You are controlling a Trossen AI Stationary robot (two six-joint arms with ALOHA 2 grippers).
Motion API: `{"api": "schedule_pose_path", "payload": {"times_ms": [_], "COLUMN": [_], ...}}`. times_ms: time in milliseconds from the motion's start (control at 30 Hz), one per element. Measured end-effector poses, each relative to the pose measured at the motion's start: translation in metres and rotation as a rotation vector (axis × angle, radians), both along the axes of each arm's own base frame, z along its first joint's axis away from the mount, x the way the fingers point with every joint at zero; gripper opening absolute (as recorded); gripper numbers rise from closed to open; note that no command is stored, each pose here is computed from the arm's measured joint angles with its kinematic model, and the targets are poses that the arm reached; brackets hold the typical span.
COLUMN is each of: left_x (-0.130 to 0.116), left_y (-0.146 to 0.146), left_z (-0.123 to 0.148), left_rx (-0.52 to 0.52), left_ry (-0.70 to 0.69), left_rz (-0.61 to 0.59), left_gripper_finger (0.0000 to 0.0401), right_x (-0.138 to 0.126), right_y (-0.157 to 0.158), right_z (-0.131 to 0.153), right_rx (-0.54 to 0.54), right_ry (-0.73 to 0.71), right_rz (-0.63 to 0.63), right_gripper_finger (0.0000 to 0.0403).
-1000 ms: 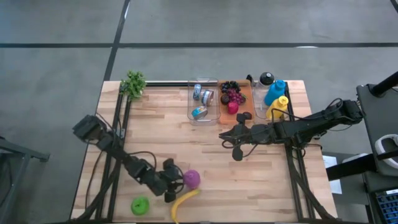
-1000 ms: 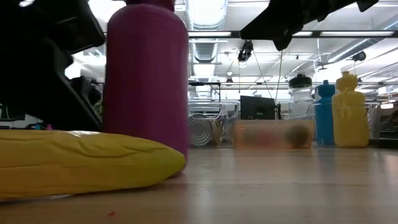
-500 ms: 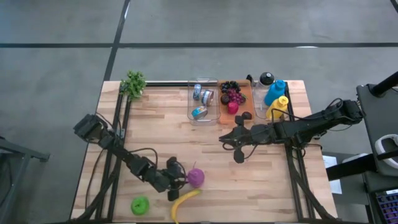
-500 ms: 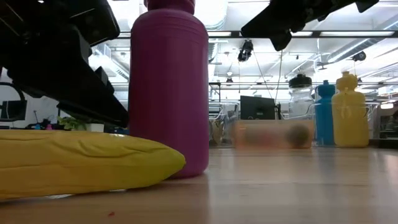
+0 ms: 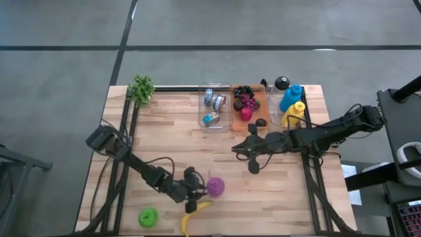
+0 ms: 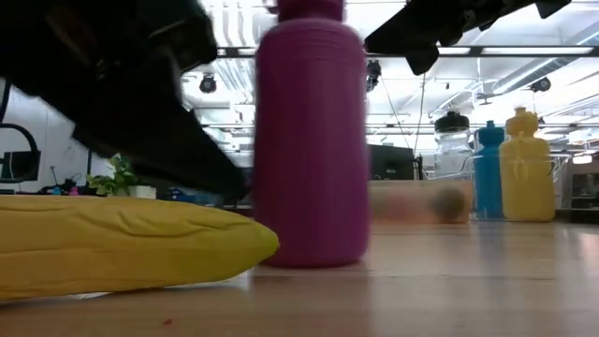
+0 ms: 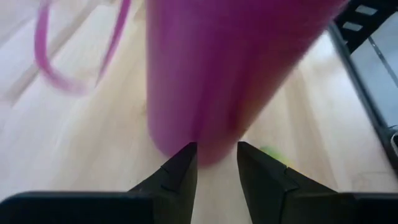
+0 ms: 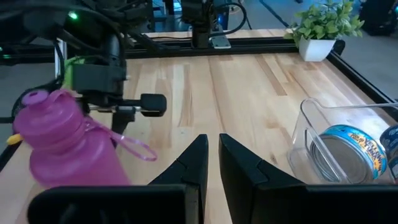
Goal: Pick & Place Food Item
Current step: Put the violet tumbler into the right transparent bin
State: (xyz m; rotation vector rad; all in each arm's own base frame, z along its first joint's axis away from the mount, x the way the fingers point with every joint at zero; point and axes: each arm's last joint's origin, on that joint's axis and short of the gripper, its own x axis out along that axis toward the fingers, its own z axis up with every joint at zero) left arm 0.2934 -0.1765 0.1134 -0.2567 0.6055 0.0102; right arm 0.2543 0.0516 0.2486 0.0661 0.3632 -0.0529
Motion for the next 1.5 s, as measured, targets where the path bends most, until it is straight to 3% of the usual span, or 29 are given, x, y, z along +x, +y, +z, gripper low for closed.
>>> {"api": "schedule_pose_path", "payload": {"times_ms": [433, 633, 967, 1100, 1233, 1500], "left_x": [0.051, 0.067, 0.069, 0.070, 0.071, 0.072], "left_y": [0.004, 0.012, 0.017, 0.018, 0.020, 0.024], "left_z": [0.002, 0.008, 0.010, 0.010, 0.010, 0.010], "left_rx": [0.123, 0.146, 0.150, 0.150, 0.150, 0.151], "left_ry": [-0.044, -0.066, -0.072, -0.072, -0.071, -0.070], "left_rz": [-0.033, -0.024, -0.013, -0.010, -0.004, 0.006], "left_gripper_finger": [0.0118, 0.0118, 0.0118, 0.0118, 0.0118, 0.0118], "right_x": [-0.004, -0.012, -0.020, -0.021, -0.022, -0.022], "right_y": [0.013, 0.027, 0.035, 0.038, 0.039, 0.039], "right_z": [0.001, 0.005, 0.014, 0.013, 0.013, 0.013], "right_rx": [-0.007, -0.037, -0.008, 0.039, 0.074, 0.041], "right_ry": [0.010, 0.003, -0.016, -0.007, 0.002, -0.008], "right_rz": [0.136, 0.323, 0.403, 0.504, 0.519, 0.531], "right_gripper_finger": [0.0034, 0.0034, 0.0034, 0.0034, 0.0034, 0.0048]}}
